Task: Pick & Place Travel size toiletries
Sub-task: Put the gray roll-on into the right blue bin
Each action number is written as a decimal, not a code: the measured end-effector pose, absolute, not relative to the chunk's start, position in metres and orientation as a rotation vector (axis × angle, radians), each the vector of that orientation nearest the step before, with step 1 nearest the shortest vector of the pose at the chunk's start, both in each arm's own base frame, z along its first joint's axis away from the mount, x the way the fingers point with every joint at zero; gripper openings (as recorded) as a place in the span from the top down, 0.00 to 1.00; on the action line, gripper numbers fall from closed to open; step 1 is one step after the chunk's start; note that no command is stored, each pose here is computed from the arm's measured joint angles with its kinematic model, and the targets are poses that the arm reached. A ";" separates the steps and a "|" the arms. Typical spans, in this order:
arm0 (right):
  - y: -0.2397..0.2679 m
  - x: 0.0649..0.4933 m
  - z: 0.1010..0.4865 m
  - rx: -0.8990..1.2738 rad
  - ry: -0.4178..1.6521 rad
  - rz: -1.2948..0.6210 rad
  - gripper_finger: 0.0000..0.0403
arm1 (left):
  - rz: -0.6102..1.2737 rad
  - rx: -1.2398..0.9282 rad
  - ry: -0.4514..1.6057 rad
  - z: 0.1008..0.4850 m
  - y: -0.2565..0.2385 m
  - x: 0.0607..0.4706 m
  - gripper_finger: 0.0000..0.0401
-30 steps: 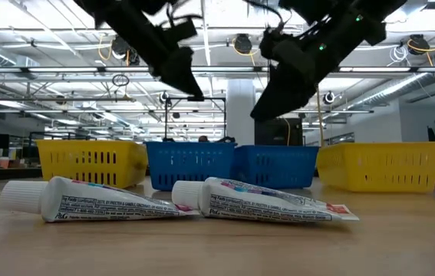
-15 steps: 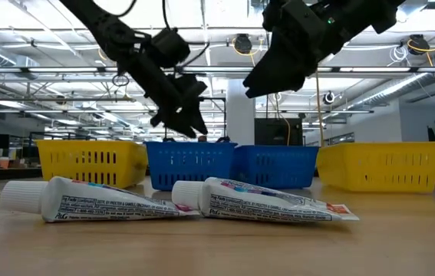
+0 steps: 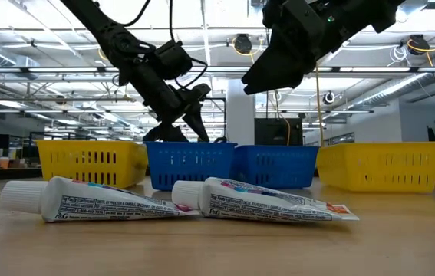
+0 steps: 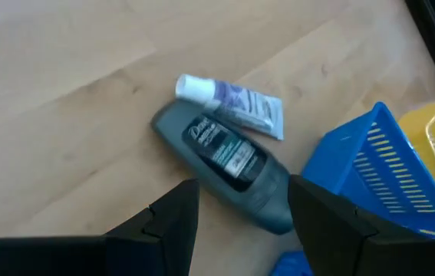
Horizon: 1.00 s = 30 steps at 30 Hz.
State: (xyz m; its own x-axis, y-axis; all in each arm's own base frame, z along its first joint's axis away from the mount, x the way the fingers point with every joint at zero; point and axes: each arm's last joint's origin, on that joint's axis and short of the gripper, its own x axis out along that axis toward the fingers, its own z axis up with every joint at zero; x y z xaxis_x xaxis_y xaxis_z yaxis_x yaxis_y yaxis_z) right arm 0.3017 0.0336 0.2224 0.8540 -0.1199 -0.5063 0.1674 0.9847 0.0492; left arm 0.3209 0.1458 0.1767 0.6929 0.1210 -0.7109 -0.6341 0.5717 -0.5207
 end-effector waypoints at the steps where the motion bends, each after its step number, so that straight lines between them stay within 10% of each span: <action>1: 0.034 0.302 0.222 0.087 0.526 -0.151 0.48 | 0.487 -0.869 0.678 0.176 0.146 0.320 0.50; 30: -0.111 0.292 0.197 0.388 0.587 -0.474 0.48 | 0.409 -0.877 0.722 0.154 0.145 0.330 0.50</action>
State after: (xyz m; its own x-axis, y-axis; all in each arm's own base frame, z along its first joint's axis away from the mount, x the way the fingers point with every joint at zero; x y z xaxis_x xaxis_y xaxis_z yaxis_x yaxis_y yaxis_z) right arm 0.2915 -0.1113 0.1965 0.7322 -0.3115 -0.6057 0.5260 0.8236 0.2123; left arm 0.3299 0.1452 0.1544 0.6954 0.0368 -0.7177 -0.5970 0.5855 -0.5484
